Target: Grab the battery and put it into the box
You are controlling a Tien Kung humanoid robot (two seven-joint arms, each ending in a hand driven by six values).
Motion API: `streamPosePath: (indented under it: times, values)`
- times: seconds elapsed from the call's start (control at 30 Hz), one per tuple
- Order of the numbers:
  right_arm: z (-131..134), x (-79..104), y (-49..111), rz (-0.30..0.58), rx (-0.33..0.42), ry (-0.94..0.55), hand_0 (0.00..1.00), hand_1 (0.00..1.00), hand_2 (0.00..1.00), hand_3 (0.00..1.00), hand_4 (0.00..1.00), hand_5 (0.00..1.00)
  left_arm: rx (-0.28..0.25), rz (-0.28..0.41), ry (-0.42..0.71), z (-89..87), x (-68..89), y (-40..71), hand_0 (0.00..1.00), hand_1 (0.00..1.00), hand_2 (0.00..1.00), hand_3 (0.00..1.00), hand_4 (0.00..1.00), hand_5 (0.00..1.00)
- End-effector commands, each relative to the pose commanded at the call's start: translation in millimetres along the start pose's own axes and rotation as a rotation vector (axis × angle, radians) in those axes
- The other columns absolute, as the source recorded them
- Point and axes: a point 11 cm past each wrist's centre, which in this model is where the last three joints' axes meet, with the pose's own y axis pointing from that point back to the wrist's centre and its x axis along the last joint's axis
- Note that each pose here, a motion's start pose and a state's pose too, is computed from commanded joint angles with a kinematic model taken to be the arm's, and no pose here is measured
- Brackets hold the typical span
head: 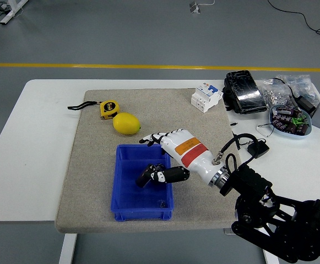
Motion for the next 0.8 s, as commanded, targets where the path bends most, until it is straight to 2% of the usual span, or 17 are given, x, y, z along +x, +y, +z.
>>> streamPosePath:
  times: [0.47,0.6,0.8]
  values:
    - [7,10.4,-1.4,0.043,-0.024,-0.001,0.29,0.416,0.666,0.821,0.998,0.534,0.0,-0.004,0.001,0.1,-2.0,0.4,0.558,0.535,0.586,0.573,0.635,0.573]
    - [19,21.0,-0.7,0.077,-0.059,-0.004,0.297,0.412,0.667,0.82,0.998,0.532,0.0,-0.004,0.002,0.1,-2.5,0.5,0.557,0.536,0.587,0.573,0.635,0.573]
    - [52,41.7,9.7,0.149,-0.161,-0.051,0.301,0.413,0.664,0.817,0.998,0.531,0.001,-0.007,0.006,-0.4,-3.5,0.6,0.557,0.54,0.587,0.573,0.635,0.574]
